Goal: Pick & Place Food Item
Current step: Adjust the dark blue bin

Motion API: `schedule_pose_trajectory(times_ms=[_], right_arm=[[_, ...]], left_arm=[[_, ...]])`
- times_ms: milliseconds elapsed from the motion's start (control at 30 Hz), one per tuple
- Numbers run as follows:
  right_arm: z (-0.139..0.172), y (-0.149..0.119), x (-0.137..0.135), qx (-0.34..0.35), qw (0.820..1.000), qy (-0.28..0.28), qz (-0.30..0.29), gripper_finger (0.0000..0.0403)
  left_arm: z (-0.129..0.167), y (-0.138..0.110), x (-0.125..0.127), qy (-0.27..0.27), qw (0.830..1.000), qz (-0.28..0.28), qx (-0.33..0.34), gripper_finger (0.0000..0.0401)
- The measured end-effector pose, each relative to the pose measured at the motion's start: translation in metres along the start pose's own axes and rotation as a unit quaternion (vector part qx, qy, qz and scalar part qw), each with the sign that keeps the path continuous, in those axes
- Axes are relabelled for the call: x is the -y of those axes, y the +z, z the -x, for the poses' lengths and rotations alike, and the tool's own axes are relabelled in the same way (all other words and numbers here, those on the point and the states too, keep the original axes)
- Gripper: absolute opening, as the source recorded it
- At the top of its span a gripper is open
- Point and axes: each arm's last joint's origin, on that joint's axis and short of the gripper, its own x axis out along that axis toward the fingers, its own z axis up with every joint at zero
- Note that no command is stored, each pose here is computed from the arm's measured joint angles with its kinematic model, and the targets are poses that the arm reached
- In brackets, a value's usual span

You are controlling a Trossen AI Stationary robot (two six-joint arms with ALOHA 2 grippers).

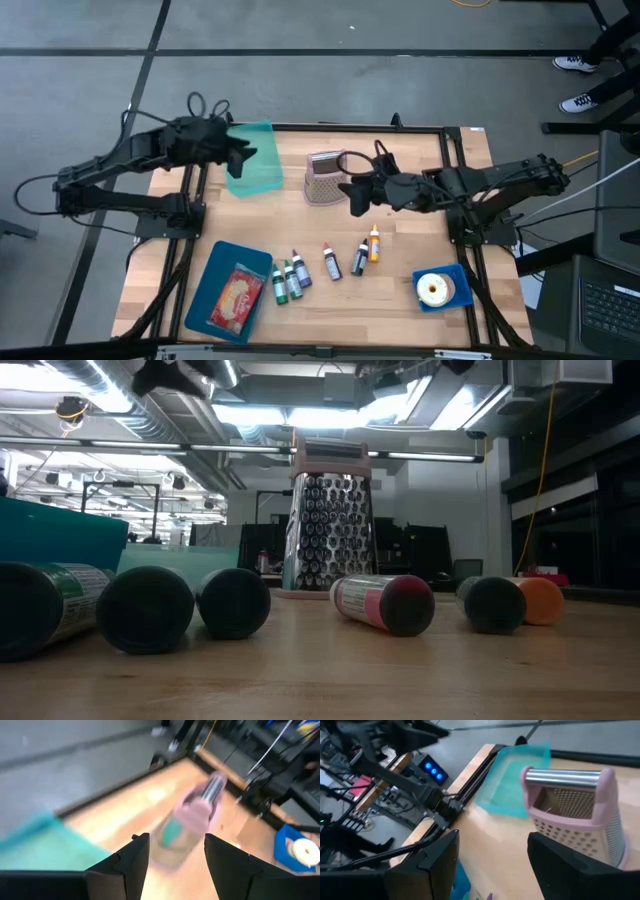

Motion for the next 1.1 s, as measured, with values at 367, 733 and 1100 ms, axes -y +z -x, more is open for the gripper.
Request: schedule_pose_trajectory(times_ms=[367,733,1100], right_arm=[[-0.006,0.004,0.007,-0.045,0.997,0.009,0.068,0.0232],[-0.014,0.012,0.016,-0.121,0.970,0.072,0.197,0.0231],[-0.017,0.015,0.019,-0.157,0.939,0.133,0.274,0.0231]], left_arm=[[-0.021,-0.033,0.037,0.039,0.991,0.112,-0.068,0.0184],[-0.067,-0.094,0.109,0.063,0.966,0.236,-0.086,0.0184],[-0.107,-0.152,0.155,0.009,0.962,0.197,-0.190,0.0178]])
